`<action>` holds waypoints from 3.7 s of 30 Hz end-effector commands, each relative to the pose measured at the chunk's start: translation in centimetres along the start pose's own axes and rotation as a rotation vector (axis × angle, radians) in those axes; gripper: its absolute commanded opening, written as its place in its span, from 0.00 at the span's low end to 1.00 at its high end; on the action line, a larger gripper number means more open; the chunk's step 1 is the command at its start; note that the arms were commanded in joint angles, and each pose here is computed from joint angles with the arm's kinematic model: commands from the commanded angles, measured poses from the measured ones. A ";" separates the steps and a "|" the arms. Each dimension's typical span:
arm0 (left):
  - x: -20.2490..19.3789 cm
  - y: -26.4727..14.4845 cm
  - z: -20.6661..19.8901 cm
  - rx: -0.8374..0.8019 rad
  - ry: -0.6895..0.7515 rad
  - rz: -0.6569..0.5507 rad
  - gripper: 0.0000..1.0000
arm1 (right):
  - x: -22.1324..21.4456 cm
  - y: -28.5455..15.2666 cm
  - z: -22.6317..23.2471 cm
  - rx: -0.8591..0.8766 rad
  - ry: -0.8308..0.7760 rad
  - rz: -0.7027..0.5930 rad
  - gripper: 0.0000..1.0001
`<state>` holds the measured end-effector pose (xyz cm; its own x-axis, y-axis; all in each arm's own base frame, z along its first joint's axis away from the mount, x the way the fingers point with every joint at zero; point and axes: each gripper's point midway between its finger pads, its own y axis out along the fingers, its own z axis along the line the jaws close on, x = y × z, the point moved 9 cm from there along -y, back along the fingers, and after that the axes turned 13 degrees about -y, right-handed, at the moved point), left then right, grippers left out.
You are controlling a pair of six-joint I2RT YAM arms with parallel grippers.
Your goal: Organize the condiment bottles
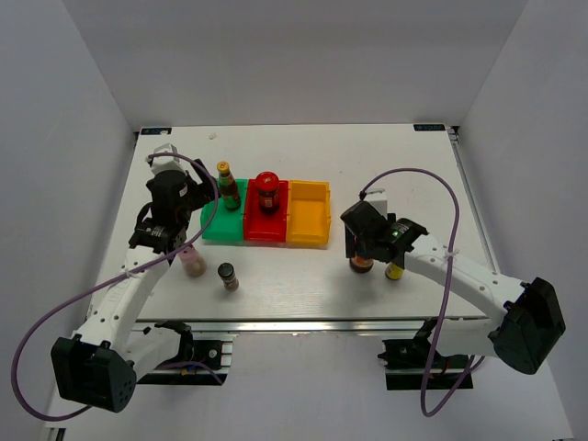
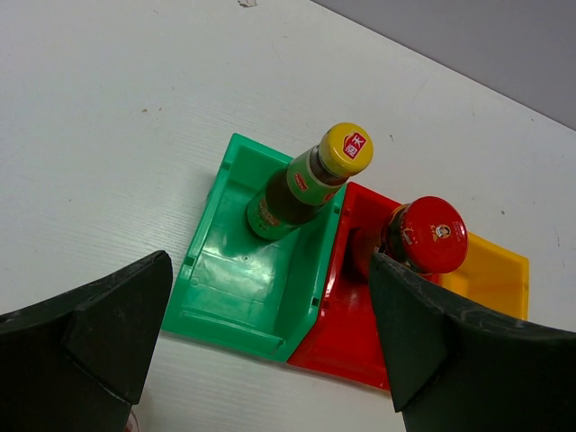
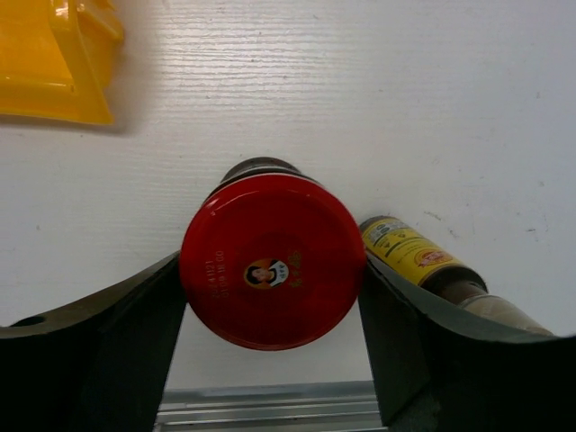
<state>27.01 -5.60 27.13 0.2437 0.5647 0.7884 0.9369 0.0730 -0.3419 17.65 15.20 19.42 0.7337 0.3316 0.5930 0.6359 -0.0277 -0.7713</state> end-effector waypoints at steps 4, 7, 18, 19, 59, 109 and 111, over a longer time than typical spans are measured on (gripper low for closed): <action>0.6 -0.1 -0.4 -0.020 -0.001 -0.014 0.98 | 0.9 -0.1 0.1 0.038 0.022 -0.063 0.62; 0.5 -0.1 -0.4 -0.019 0.000 -0.013 0.98 | 1.4 -0.2 0.3 0.078 -0.004 -0.093 0.51; 0.5 0.0 -0.5 -0.021 -0.003 -0.015 0.98 | 5.9 -3.6 1.5 0.305 -0.120 -0.306 0.24; 0.5 0.1 -0.4 -0.018 -0.002 -0.017 0.98 | 6.1 -3.8 2.3 0.365 -0.168 -0.318 0.24; 0.6 -0.6 0.6 0.027 0.027 -0.052 0.98 | 20.5 1.6 16.1 0.424 -0.365 -0.442 0.39; 0.2 -0.4 0.4 0.006 0.016 -0.025 0.98 | -1.6 -1.2 -7.6 -0.141 0.306 0.071 0.82; 0.2 -0.4 0.4 0.007 0.017 -0.024 0.98 | -1.2 -0.9 -7.5 -0.125 0.305 0.053 0.77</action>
<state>26.71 -5.30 26.82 0.2422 0.5426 0.8043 0.9358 0.0882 -0.3413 17.33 7.47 20.93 0.8199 0.0631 0.5690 0.5700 -0.1839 -0.8008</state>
